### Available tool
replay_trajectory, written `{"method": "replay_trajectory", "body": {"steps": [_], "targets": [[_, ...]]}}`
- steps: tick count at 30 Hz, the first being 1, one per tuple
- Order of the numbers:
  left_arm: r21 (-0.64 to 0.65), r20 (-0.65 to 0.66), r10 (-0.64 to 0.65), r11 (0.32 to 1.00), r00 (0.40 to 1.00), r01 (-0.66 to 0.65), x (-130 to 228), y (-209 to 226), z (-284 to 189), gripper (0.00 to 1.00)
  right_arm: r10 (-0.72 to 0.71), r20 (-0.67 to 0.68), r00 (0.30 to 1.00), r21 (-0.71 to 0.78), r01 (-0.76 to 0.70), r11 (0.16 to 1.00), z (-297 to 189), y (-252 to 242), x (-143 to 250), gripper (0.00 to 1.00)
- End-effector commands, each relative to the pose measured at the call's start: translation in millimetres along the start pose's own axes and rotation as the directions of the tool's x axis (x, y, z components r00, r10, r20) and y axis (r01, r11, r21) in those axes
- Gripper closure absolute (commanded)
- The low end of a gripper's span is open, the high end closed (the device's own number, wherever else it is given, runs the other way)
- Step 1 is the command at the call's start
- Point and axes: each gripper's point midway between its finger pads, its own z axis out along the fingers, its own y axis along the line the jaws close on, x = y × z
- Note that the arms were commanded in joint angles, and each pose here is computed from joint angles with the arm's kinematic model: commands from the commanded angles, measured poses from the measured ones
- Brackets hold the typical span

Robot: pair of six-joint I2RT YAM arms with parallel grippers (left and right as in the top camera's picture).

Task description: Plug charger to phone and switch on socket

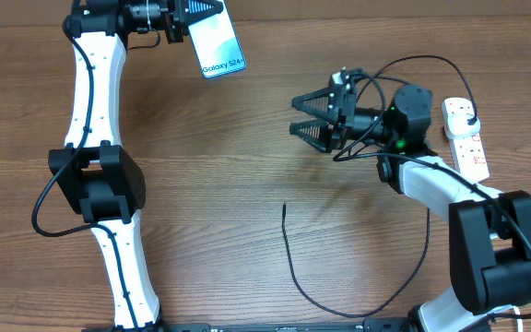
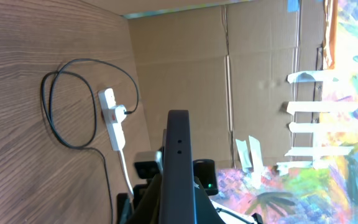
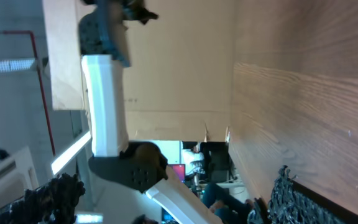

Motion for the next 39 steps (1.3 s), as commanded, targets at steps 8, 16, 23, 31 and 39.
{"method": "replay_trajectory", "body": {"steps": [8,16,23,31,39], "targets": [[0.038,-0.03,0.046,0.998,0.998,-0.045,4,-11,-1,0.96,-0.054,0.344,0.937,0.188,-0.013,0.982,16,-38,-46,0.0],[0.039,-0.031,0.076,0.996,0.997,-0.075,4,-11,0,0.96,-0.105,0.207,0.973,0.595,-0.04,0.802,-22,-132,-14,0.01],[0.03,-0.024,0.077,0.997,0.997,-0.076,3,-9,1,0.96,-0.172,-0.069,0.983,0.903,0.134,0.409,-51,-135,16,0.0],[0.008,-0.008,0.076,0.997,0.997,-0.076,0,-6,2,0.96,-0.169,-0.213,0.962,0.934,0.251,0.253,-26,-142,54,0.0],[0.009,-0.011,0.079,0.997,0.997,-0.079,1,-6,4,0.96,-0.121,-0.271,0.955,0.942,0.289,0.17,-7,-166,85,0.0]]}}
